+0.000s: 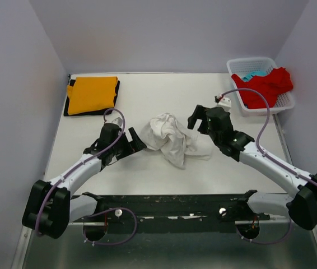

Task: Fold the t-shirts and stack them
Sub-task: Move the tshirt to the center of the board, then flatten out the tshirt

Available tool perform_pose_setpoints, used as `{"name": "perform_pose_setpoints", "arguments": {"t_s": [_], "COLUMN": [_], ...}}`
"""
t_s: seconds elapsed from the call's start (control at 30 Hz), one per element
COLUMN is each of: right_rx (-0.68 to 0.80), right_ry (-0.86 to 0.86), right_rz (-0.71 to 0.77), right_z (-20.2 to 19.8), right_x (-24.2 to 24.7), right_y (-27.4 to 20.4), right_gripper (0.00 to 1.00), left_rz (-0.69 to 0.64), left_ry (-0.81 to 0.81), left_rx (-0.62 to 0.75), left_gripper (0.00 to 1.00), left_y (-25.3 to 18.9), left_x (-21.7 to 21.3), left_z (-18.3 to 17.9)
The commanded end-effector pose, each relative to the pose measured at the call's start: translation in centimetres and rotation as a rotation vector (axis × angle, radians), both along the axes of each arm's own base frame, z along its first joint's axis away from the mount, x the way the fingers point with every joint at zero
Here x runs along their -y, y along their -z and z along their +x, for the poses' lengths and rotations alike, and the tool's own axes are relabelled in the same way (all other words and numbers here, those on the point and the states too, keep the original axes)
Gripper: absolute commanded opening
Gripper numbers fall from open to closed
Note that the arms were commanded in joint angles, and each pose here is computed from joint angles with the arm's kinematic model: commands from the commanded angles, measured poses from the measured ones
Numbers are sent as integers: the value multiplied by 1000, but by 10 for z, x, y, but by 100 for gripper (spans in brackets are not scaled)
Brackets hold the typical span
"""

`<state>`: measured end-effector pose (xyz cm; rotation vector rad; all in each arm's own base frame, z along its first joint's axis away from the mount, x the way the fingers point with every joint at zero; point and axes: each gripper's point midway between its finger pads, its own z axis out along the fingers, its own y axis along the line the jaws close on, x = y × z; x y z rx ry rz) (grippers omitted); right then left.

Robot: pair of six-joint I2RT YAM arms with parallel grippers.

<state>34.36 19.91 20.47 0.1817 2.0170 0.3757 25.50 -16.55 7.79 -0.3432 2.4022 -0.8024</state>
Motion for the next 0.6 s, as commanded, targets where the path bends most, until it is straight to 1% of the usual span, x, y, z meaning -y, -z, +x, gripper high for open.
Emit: {"name": "perform_pose_setpoints", "arguments": {"t_s": [0.0, 0.03, 0.1, 0.17, 0.2, 0.27, 0.33, 0.37, 0.4, 0.43, 0.47, 0.57], "right_rx": [-63, -59, -56, -58, -63, -87, -120, -135, -150, -164, -183, -243], "right_ry": [257, 287, 319, 310, 276, 230, 217, 215, 220, 226, 230, 248], "right_rz": [-95, -85, -41, 12, 21, 23, 14, 5, -7, -16, -28, -58], "right_z": [-32, -38, -48, -55, -57, -61, -62, -63, -63, -62, -62, -60], "right_x": [70, 78, 86, 85, 80, 74, 71, 70, 71, 71, 71, 73], "right_y": [48, 49, 54, 61, 65, 74, 83, 87, 93, 98, 105, 124], "right_gripper": [100, 100, 100, 100, 100, 100, 100, 100, 100, 100, 100, 99], "left_rz": [-93, -98, -107, -112, -112, -102, -95, -92, -93, -89, -85, -80], "left_ry": [104, 114, 138, 160, 165, 172, 171, 173, 176, 176, 174, 176], "left_rx": [120, 118, 98, 68, 54, 39, 33, 24, 24, 7, -6, 6], "left_gripper": [95, 94, 90, 82, 79, 69, 58, 48, 36, 14, 0, 0], "left_y": [-32, -31, -26, -19, -16, -12, -9, -6, -6, -2, -1, -3], "left_x": [29, 33, 40, 48, 51, 54, 58, 59, 62, 63, 63, 62], "left_z": [25, 28, 33, 38, 42, 52, 62, 66, 70, 73, 75, 74]}}
